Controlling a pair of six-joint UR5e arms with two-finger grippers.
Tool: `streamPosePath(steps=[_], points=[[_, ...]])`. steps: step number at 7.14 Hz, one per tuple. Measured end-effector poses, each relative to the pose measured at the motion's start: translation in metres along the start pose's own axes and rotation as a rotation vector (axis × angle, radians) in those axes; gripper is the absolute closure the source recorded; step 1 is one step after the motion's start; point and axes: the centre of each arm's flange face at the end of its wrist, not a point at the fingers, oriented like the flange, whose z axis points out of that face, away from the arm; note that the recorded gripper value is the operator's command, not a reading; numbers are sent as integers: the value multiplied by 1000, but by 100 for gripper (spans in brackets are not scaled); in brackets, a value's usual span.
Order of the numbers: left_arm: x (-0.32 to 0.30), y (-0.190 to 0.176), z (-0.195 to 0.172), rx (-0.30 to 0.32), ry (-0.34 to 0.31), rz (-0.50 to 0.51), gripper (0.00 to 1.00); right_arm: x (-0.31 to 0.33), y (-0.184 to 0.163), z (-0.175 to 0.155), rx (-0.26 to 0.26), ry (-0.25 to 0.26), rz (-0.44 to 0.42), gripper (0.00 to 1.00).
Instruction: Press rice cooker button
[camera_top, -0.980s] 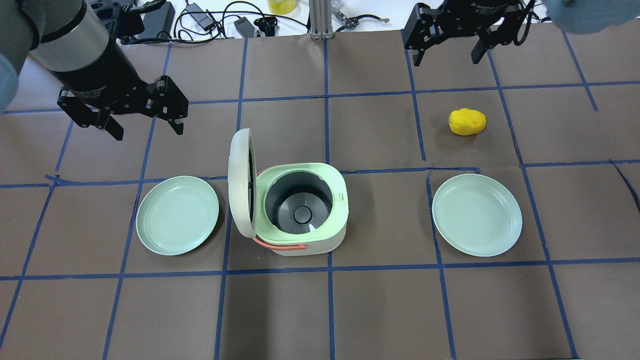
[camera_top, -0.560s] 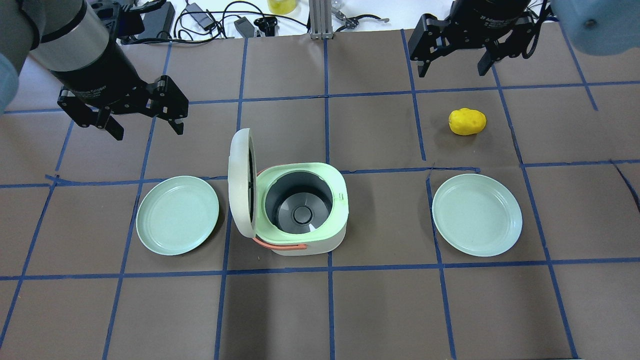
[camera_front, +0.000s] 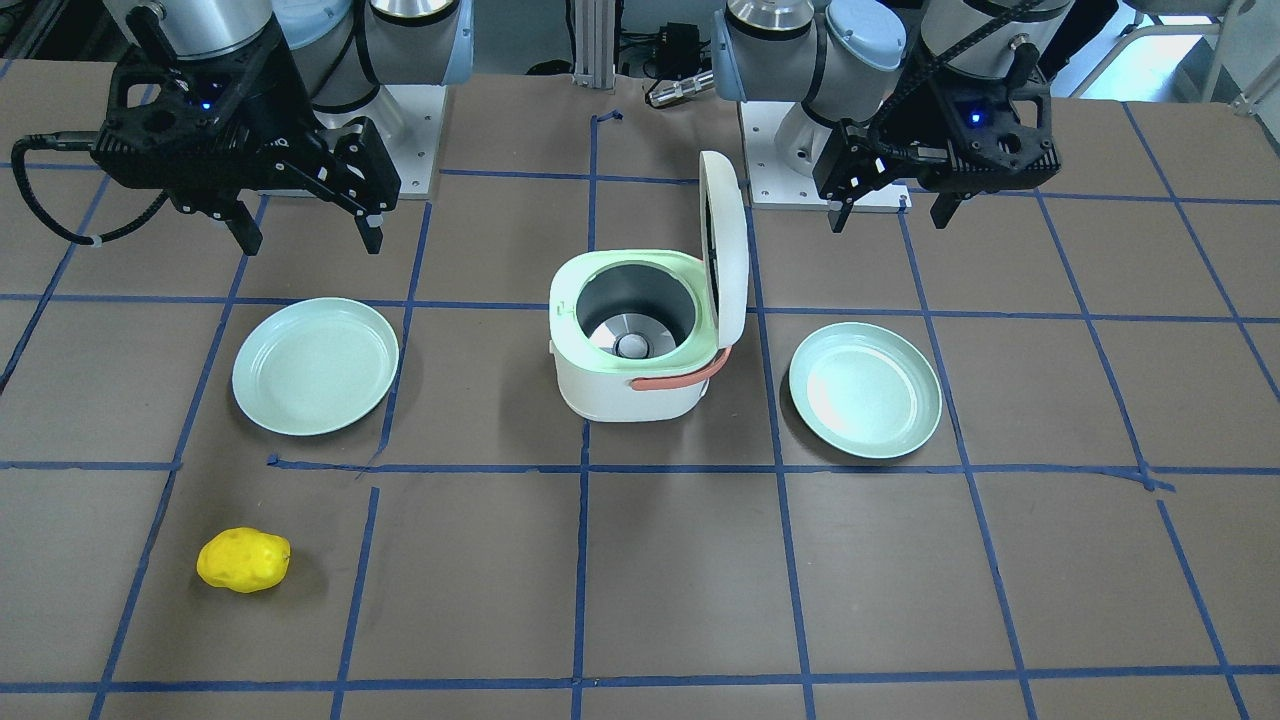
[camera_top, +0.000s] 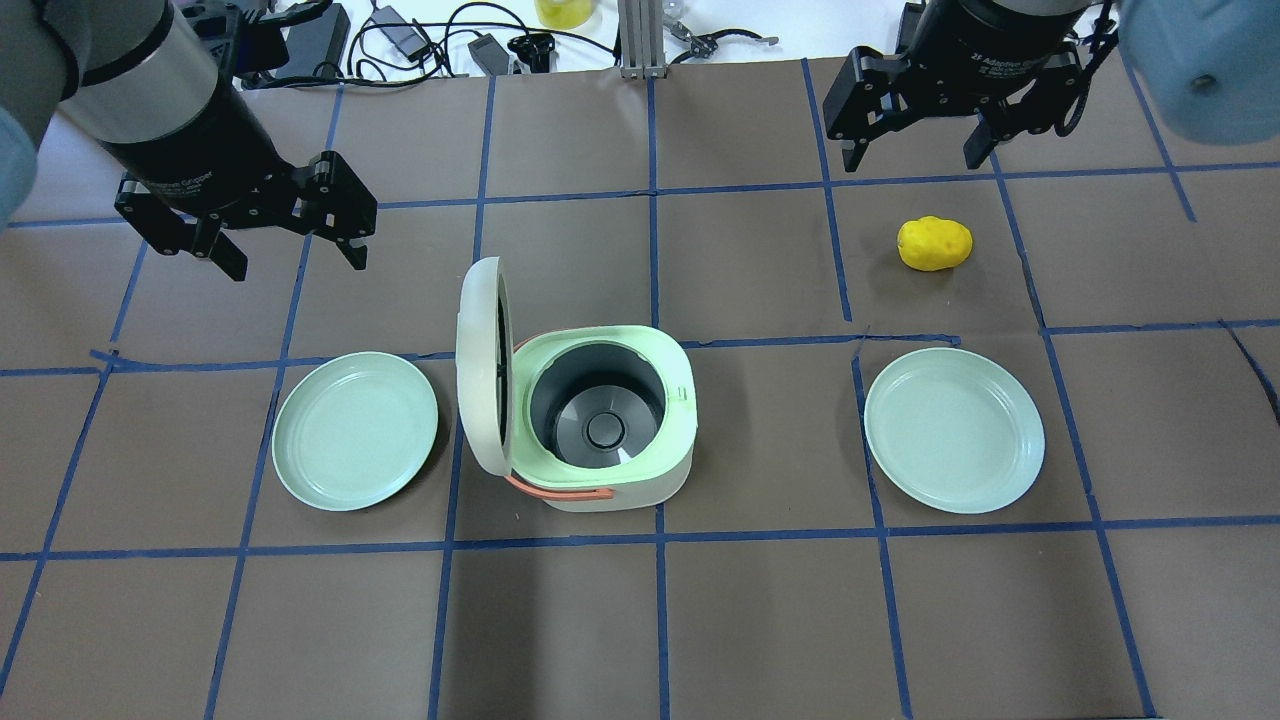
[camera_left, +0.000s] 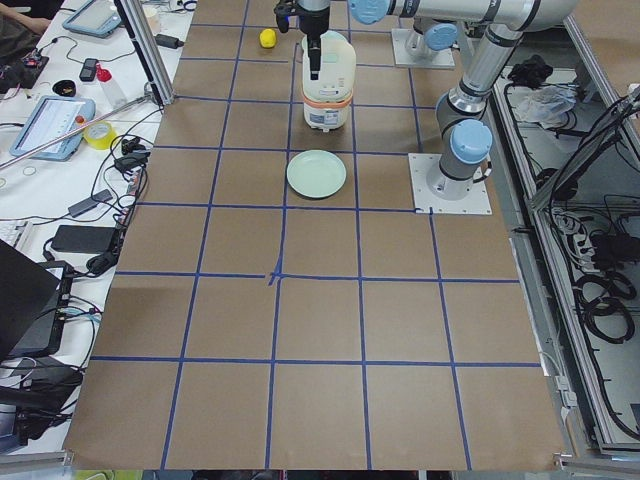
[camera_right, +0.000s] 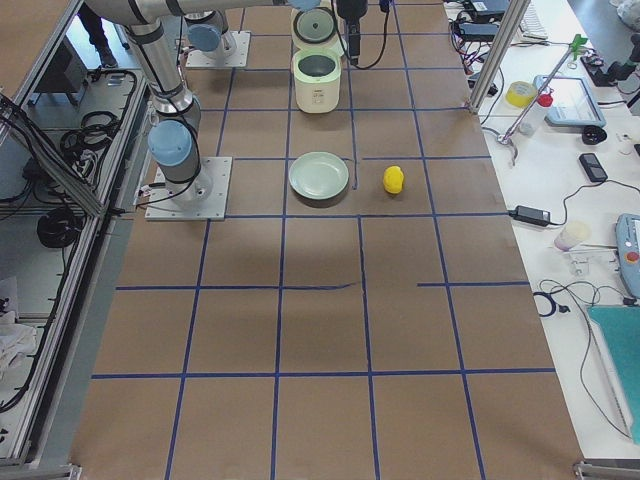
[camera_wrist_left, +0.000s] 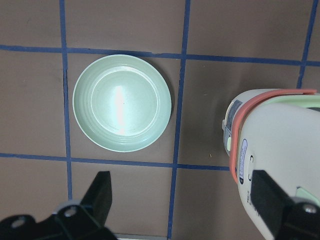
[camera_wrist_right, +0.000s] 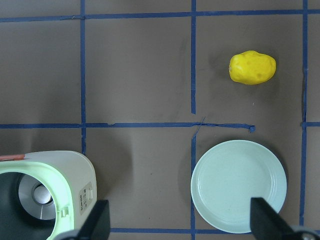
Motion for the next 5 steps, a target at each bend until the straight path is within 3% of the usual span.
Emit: streamPosePath(steps=[5], points=[[0, 0, 0, 0, 0, 1, 0, 3, 0, -5, 5, 48, -11, 0]])
